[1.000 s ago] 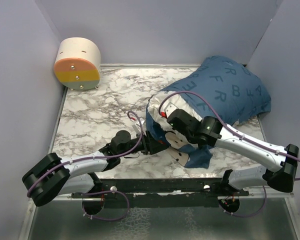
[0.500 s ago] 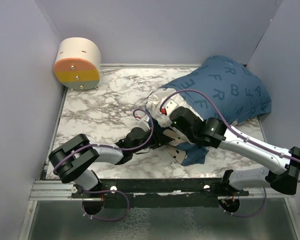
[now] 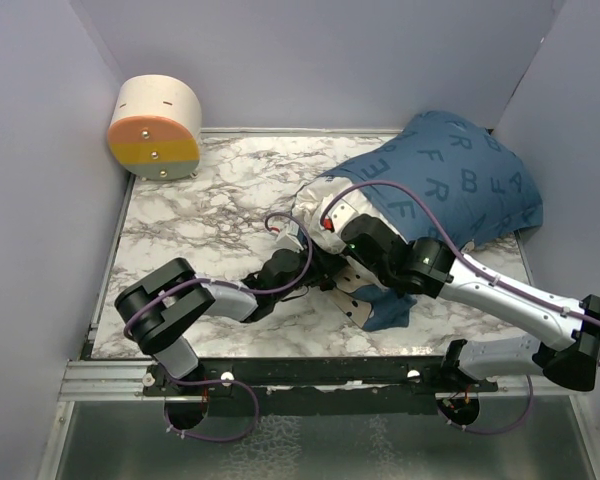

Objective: Put the pillow into the pillowcase
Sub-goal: Stuff the pillow into the pillowcase.

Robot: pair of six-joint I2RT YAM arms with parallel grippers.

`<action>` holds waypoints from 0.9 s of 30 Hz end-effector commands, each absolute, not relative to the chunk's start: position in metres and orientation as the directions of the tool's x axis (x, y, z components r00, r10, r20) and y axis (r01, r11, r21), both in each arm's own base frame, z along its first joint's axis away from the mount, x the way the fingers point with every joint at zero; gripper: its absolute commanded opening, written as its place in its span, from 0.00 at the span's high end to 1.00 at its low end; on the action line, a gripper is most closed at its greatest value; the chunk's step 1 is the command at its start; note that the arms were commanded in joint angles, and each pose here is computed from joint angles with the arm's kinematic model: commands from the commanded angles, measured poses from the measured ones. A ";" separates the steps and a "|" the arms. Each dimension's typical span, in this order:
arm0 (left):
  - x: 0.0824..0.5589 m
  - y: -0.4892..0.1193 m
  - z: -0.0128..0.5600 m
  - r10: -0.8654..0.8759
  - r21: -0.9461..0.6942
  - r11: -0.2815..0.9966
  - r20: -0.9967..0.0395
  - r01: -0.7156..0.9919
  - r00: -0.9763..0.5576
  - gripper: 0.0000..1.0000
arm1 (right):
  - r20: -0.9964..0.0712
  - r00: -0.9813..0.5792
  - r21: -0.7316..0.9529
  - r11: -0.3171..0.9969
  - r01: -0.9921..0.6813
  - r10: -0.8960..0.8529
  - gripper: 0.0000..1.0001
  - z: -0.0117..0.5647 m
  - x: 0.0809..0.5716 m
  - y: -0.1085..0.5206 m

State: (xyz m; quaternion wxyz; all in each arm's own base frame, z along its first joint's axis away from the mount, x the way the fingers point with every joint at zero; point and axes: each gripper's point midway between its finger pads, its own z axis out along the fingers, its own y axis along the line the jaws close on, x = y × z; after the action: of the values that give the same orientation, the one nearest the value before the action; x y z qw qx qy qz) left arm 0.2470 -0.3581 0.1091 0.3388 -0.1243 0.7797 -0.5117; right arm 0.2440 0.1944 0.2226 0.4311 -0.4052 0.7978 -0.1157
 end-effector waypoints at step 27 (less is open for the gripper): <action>0.296 -0.386 0.086 -0.680 -0.919 0.385 -0.341 0.080 -0.650 0.54 | -0.661 -0.280 -0.492 0.683 -0.540 -0.696 0.99 0.224 0.245 0.199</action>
State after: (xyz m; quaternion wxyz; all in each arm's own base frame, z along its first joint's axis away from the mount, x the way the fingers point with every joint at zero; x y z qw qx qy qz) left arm 0.2822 -0.3713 0.0628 0.3495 -0.1966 0.7753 -0.4880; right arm 0.2407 0.1946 0.2117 0.4260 -0.4106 0.7994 -0.1042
